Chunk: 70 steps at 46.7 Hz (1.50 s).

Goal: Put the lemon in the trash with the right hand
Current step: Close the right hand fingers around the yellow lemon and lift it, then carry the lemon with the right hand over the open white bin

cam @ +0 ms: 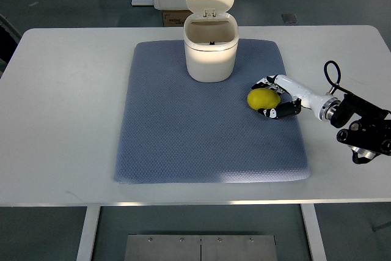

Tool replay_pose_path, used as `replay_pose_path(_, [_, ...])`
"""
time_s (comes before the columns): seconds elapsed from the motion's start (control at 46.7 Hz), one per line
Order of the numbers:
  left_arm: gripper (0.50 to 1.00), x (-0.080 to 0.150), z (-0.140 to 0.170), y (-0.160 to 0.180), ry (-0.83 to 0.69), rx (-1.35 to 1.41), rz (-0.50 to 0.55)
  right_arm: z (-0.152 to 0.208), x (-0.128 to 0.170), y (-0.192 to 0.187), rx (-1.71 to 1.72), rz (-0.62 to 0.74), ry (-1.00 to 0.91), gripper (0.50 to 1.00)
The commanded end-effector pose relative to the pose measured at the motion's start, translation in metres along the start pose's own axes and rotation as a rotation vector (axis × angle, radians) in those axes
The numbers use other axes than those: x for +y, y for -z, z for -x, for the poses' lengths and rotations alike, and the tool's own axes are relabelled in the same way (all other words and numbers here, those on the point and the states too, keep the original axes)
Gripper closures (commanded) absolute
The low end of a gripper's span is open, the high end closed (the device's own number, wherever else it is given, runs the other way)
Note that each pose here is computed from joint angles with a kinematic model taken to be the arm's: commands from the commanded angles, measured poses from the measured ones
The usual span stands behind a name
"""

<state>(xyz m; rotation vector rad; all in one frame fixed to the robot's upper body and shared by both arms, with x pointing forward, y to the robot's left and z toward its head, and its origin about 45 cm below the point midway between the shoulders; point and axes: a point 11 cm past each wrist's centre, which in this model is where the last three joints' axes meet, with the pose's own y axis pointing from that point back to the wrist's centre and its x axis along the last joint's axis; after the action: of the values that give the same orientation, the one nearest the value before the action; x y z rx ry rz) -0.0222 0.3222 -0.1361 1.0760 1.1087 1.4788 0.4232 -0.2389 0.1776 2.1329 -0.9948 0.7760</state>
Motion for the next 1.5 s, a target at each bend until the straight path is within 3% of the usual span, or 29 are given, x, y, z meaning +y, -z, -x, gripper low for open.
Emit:
replay_pose_path(0.0, [0.500, 0.000, 0.000, 0.000, 0.000, 0.000, 0.000, -0.004, 0.001, 0.000, -0.001, 0.000, -0.012, 1.000])
replay_pose_path(0.278, [0.500, 0.000, 0.000, 0.000, 0.000, 0.000, 0.000, -0.034, 0.016, -0.017, -0.035, 0.033, -0.086, 1.000])
replay_pose_path(0.685, [0.500, 0.000, 0.000, 0.000, 0.000, 0.000, 0.000, -0.125, 0.043, -0.015, -0.025, 0.027, -0.192, 1.000])
replay_pose_path(1.134, [0.500, 0.000, 0.000, 0.000, 0.000, 0.000, 0.000, -0.144, 0.034, 0.007, -0.013, 0.000, -0.209, 1.000])
replay_pose_path(1.263, [0.500, 0.000, 0.000, 0.000, 0.000, 0.000, 0.000, -0.153, 0.024, 0.026, -0.029, -0.024, -0.226, 1.000])
replay_pose_path(1.477, [0.500, 0.000, 0.000, 0.000, 0.000, 0.000, 0.000, -0.139, -0.006, 0.066, -0.024, -0.085, -0.179, 1.000])
